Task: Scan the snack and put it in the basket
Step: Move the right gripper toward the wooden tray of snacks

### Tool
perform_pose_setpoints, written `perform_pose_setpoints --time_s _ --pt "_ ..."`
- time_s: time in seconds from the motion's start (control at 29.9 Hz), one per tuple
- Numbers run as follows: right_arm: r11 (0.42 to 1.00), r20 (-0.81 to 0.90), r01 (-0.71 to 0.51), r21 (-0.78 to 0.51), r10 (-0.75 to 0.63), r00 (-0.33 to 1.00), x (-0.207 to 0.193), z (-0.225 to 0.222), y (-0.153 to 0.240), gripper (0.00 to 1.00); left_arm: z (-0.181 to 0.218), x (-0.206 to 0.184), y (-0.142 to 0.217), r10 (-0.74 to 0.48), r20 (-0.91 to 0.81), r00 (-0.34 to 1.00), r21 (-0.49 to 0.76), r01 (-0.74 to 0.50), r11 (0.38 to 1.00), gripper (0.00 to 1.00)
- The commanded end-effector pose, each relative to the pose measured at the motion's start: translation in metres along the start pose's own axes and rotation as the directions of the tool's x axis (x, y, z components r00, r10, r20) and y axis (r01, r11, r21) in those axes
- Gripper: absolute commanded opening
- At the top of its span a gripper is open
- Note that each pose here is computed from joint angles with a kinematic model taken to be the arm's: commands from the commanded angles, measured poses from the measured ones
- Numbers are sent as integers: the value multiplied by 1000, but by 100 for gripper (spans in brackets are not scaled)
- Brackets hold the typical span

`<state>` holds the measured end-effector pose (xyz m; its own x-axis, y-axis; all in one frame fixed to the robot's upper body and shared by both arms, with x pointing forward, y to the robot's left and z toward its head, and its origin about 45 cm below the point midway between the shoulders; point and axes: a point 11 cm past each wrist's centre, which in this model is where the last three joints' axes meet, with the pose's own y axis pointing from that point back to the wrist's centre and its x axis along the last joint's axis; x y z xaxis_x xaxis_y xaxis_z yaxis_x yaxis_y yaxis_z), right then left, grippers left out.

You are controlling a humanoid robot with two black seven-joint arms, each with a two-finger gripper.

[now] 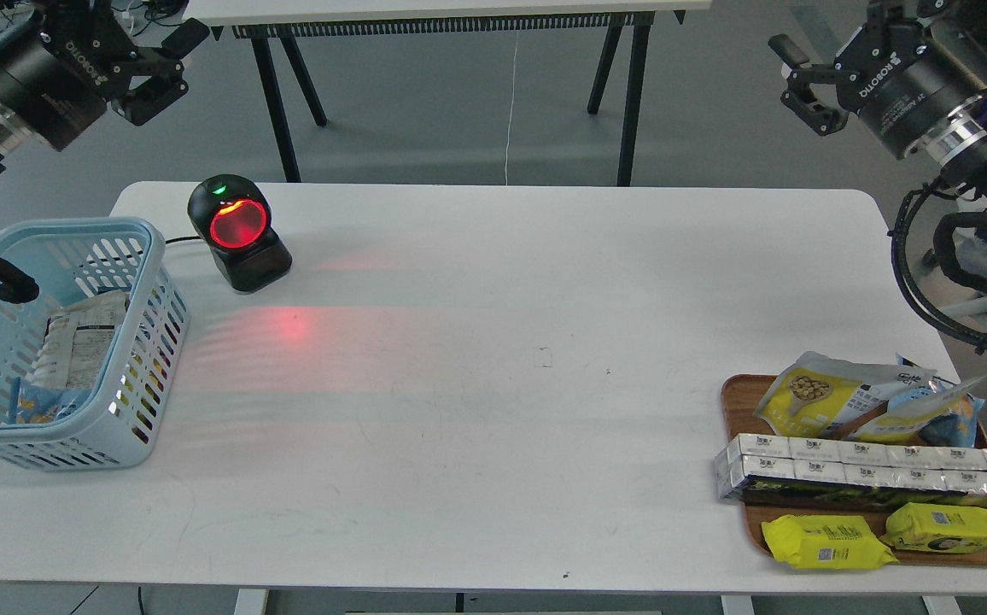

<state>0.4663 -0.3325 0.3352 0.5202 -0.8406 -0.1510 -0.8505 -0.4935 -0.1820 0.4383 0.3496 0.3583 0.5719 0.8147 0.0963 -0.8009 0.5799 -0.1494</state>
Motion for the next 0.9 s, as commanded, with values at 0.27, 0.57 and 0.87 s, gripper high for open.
perform_pose_setpoints --time_s 0.27,0.57,0.87 --pt "999 -55 38 -25 -40 998 -7 0 -5 98 -7 0 1 12 8 1000 16 -12 1000 99" --pt "957 -566 201 -207 -285 774 -28 -63 -31 98 -19 -20 -10 -64 48 997 48 62 997 99" --pt "753 -724 269 -601 -655 215 -84 -63 -17 98 -6 -6 1 -53 72 996 50 50 998 99"
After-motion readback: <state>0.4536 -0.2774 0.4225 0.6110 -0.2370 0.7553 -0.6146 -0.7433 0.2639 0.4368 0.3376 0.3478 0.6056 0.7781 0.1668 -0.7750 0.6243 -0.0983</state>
